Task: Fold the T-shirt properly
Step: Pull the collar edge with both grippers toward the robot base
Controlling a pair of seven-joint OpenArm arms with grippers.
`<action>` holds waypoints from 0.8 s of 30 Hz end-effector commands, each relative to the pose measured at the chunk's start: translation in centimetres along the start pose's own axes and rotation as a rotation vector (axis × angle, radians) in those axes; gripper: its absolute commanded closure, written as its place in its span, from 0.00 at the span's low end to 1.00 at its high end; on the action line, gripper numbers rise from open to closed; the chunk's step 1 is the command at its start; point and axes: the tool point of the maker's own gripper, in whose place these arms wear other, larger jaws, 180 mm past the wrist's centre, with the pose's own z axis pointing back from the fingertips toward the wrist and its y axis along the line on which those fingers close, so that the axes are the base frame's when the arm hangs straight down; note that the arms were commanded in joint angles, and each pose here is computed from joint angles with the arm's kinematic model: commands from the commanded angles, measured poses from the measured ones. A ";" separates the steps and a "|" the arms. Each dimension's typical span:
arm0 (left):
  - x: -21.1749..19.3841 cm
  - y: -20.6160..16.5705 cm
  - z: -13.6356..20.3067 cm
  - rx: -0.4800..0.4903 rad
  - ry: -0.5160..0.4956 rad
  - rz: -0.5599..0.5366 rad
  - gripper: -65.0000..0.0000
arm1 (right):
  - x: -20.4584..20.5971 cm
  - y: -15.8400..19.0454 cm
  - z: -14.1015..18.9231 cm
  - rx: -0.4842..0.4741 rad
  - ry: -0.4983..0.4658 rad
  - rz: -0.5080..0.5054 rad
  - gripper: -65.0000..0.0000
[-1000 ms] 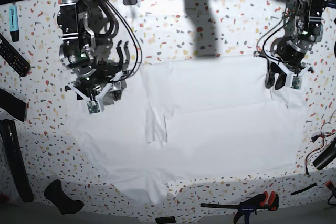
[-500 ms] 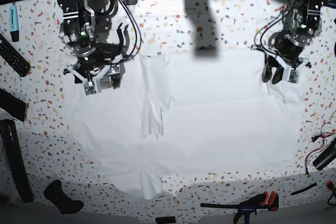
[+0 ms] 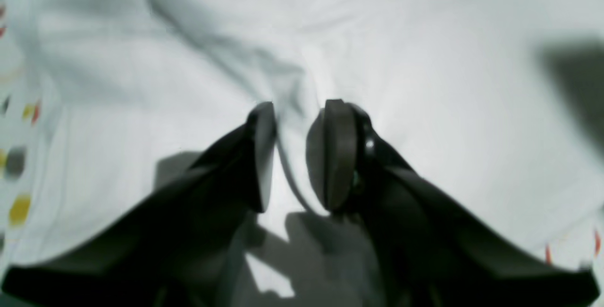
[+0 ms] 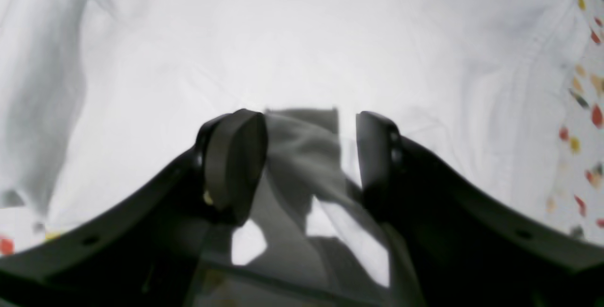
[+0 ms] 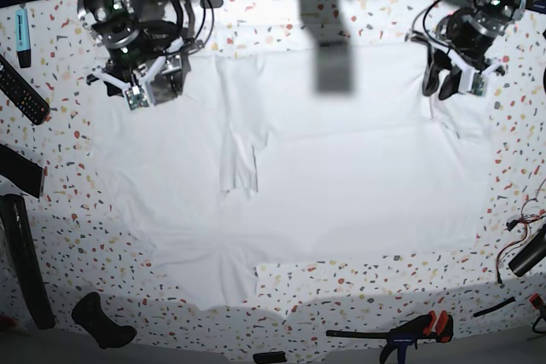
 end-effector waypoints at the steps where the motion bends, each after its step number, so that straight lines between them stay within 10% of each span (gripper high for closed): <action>1: -5.1 0.9 1.6 0.034 0.217 -0.025 0.74 | -3.1 0.2 0.7 0.007 0.124 0.037 0.48; 24: -8.2 1.9 6.2 0.087 0.289 0.000 0.74 | -9.2 4.8 6.9 0.104 0.305 0.055 0.48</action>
